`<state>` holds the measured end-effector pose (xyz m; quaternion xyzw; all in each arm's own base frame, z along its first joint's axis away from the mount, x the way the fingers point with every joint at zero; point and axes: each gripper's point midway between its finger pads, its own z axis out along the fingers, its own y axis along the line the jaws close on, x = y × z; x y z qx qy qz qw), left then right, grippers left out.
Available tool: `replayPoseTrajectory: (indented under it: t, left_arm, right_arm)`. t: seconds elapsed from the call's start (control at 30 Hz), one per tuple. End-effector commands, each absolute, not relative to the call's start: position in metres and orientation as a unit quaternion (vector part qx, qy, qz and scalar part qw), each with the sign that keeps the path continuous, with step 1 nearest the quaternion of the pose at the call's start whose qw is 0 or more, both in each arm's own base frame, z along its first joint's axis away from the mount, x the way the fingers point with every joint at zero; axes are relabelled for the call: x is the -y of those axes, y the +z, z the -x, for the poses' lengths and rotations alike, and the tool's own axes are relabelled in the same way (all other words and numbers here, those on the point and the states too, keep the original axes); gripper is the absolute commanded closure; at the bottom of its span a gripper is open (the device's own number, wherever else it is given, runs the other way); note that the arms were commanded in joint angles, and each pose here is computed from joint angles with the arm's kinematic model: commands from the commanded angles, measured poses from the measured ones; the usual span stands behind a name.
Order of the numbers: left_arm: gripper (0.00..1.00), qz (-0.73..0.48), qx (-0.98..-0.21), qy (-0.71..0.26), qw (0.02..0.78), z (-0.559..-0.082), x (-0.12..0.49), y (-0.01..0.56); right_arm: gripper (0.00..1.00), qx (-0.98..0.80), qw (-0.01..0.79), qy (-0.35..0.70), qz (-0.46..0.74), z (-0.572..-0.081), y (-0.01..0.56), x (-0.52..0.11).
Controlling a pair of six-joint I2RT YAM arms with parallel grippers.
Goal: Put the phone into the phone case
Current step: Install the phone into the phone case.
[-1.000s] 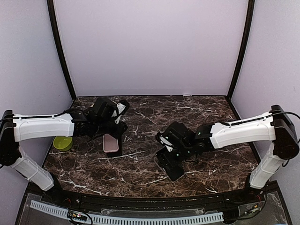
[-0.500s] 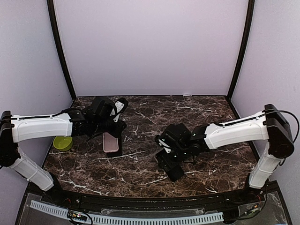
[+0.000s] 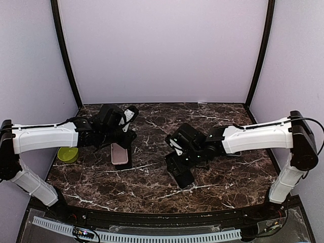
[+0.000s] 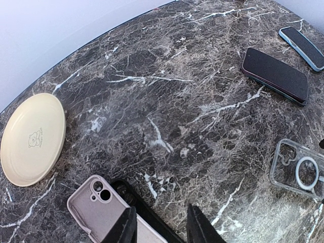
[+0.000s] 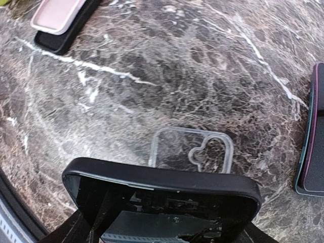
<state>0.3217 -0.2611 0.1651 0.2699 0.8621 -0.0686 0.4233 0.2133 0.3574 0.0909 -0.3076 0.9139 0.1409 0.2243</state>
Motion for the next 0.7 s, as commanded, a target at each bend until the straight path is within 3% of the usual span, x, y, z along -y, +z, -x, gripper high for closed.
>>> replayPoseTrajectory:
  t: [0.0, 0.47, 0.67]
  left_arm:
    - [0.65, -0.27, -0.858, -0.07, 0.432, -0.32, 0.257, 0.172]
    - [0.65, -0.274, -0.859, -0.069, 0.428, -0.32, 0.258, 0.169]
    - [0.65, -0.277, -0.86, -0.07, 0.423, -0.32, 0.259, 0.166]
  right_arm:
    - [0.84, -0.921, 0.243, 0.138, 0.273, -0.231, 0.084, -0.355]
    - [0.85, -0.942, 0.168, 0.12, 0.266, -0.215, 0.035, -0.339]
    - [0.8, -0.941, 0.155, 0.113, 0.278, -0.213, 0.032, -0.341]
